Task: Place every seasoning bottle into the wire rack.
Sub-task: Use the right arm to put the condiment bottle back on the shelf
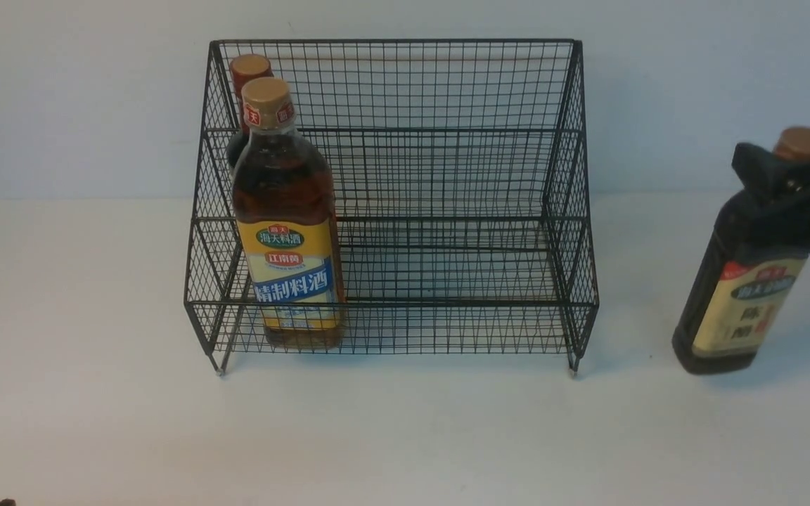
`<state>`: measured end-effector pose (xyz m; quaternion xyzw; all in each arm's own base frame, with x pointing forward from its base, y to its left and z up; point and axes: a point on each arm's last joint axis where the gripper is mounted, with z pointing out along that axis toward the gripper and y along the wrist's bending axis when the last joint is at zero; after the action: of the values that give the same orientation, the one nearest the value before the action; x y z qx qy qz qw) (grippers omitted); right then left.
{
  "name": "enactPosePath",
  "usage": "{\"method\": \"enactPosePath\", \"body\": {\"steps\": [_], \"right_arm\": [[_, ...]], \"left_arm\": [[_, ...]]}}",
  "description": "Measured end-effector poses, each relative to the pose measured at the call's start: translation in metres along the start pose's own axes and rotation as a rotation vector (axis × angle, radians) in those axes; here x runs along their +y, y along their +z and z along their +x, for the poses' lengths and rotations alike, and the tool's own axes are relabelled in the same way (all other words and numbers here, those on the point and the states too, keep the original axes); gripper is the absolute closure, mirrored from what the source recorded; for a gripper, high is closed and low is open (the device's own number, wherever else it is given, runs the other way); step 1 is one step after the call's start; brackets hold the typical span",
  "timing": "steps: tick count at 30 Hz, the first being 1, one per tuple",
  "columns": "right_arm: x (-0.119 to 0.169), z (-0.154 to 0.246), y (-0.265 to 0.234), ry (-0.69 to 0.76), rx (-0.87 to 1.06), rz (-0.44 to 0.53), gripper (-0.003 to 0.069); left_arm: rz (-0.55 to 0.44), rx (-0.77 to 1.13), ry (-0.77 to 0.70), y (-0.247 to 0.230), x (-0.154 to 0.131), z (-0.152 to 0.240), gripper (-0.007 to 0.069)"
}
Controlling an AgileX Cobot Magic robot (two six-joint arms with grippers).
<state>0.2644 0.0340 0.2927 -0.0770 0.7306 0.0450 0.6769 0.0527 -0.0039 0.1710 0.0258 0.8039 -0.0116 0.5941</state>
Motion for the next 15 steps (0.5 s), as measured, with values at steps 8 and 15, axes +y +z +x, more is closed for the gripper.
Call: {"method": "enactPosePath", "body": {"steps": [8, 15], "right_arm": [[0.034, -0.063, 0.001, 0.038, -0.079, -0.117, 0.0342], [0.061, -0.098, 0.001, 0.146, -0.130, -0.199, 0.0342]], "left_arm": [[0.000, 0.000, 0.000, 0.000, 0.000, 0.000, 0.0630], [0.000, 0.000, 0.000, 0.000, 0.000, 0.000, 0.0630]]}}
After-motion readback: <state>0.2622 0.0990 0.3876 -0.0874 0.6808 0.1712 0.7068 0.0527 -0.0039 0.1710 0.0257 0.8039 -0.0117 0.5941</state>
